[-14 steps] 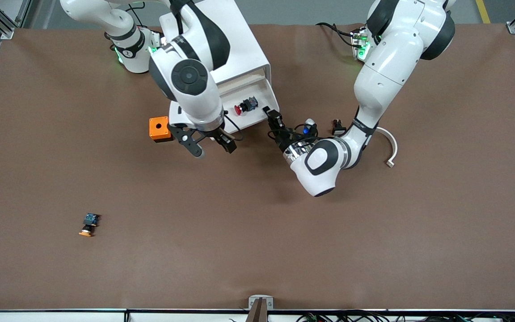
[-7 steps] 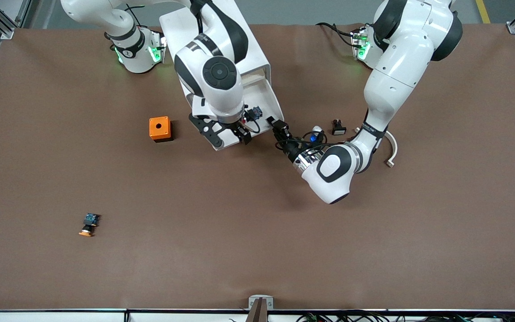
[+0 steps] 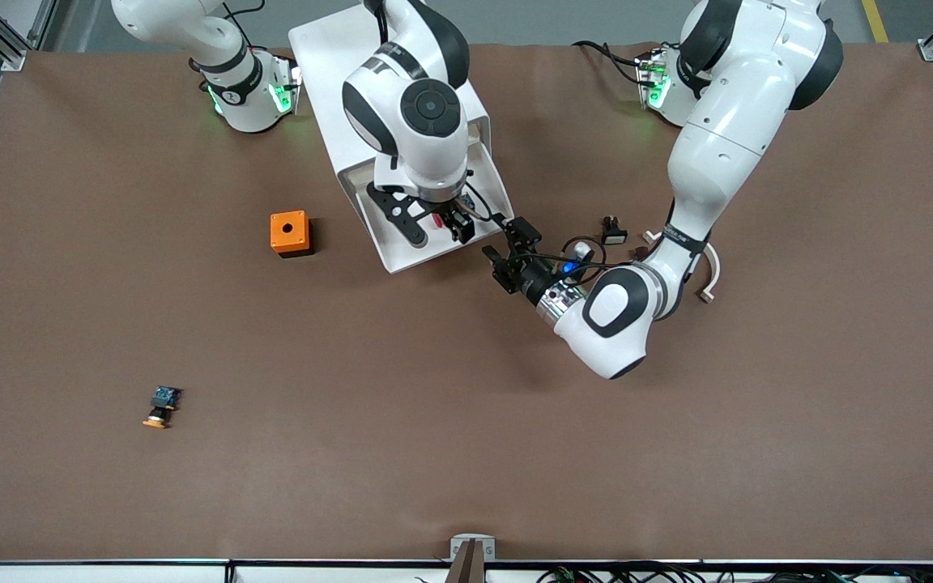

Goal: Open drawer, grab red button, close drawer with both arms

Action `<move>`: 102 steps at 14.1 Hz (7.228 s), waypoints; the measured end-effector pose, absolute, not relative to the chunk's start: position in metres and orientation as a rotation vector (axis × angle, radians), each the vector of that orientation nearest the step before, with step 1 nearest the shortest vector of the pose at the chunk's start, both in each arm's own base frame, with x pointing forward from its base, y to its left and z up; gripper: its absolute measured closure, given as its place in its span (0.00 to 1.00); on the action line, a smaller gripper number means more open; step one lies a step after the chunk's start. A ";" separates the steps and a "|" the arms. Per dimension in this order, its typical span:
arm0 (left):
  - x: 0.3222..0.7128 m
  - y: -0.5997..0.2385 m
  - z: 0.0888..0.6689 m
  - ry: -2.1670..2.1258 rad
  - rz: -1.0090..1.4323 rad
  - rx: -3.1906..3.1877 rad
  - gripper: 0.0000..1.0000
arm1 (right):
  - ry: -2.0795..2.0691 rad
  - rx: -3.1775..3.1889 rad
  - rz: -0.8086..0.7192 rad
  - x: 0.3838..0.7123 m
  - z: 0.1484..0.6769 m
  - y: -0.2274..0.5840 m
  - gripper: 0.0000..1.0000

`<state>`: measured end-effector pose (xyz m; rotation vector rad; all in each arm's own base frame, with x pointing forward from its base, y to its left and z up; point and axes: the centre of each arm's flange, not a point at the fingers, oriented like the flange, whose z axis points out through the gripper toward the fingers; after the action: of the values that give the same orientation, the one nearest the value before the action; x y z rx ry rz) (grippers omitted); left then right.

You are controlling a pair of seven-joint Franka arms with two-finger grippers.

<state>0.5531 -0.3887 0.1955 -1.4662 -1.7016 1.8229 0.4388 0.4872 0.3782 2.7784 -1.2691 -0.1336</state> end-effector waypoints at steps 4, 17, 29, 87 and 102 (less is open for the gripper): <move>0.577 -0.386 0.228 -1.599 1.924 -1.862 0.01 | -1.286 2.766 -0.125 0.423 0.359 0.506 0.00; 0.631 -0.378 0.319 -1.189 0.961 -3.077 0.01 | -1.239 2.739 -0.138 0.407 0.340 0.517 0.11; 0.611 -0.445 0.331 -0.719 0.131 -3.202 0.00 | -1.151 2.768 -0.201 0.477 0.391 0.464 0.55; 0.574 -0.372 0.552 -0.957 0.189 -3.299 0.00 | 0.023 3.051 -0.170 0.631 0.515 0.024 0.00; 0.608 -0.098 0.602 -0.360 0.162 -3.260 0.00 | -0.042 3.084 -0.130 0.600 0.544 0.002 0.00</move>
<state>0.6083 -0.0980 0.6025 -3.2595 -0.3596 0.1624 0.5999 0.0017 0.5441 3.0841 -0.0415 -0.1298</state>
